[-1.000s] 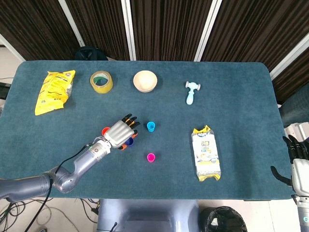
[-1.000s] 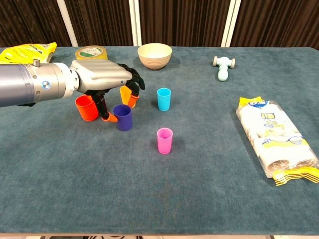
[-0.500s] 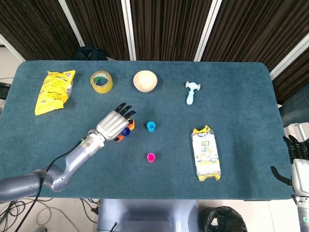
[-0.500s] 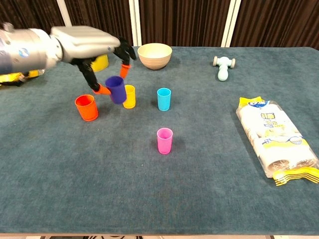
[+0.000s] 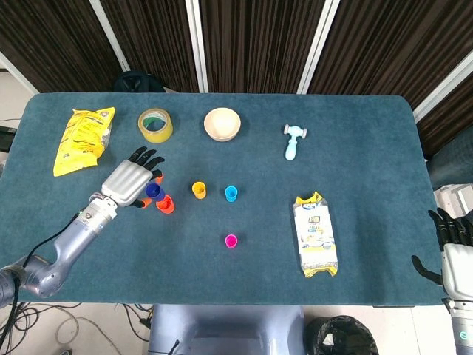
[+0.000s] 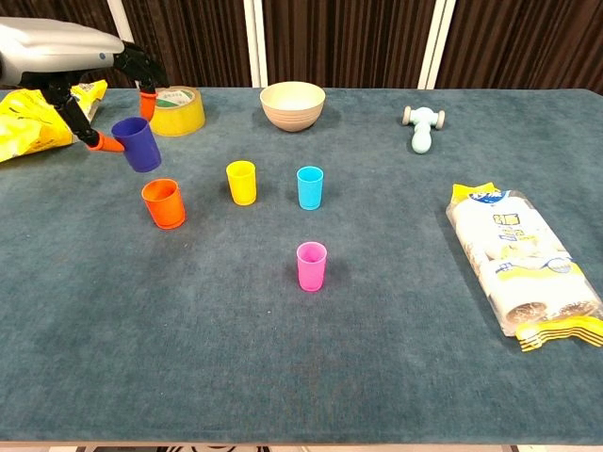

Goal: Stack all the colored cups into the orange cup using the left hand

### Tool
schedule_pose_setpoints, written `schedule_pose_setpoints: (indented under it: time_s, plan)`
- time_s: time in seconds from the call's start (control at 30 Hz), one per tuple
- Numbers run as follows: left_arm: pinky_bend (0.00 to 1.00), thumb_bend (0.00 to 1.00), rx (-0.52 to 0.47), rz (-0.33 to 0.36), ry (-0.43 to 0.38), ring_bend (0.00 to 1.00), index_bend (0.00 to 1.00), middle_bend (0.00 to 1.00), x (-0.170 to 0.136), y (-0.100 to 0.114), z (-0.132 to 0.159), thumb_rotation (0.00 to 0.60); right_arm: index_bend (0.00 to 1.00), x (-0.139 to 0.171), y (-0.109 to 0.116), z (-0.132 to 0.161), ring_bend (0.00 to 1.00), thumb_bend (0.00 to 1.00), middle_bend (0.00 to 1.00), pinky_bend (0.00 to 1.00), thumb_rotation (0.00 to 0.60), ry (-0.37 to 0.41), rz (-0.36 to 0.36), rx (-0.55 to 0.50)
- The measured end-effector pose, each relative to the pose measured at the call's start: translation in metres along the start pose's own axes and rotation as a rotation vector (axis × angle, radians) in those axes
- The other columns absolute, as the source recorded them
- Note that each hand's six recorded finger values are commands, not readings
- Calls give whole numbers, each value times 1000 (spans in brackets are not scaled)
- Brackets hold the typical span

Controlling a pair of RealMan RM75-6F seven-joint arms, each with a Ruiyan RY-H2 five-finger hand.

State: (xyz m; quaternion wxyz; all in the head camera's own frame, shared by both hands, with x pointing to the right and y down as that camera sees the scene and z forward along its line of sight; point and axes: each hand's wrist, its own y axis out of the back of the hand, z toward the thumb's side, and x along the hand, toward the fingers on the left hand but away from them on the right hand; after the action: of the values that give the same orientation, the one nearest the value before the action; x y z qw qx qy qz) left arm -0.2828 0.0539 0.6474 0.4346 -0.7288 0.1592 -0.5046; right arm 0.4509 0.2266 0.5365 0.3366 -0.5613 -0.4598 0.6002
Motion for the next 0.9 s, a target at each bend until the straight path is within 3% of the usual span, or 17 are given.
schedule_pose_setpoints:
  time_s: [0.9]
  plan:
    - [0,249,34,-50,-48,0,380,143,17,-32,15,600,99,0,4,-2,124,324,78,39,600,-8,-12,-10]
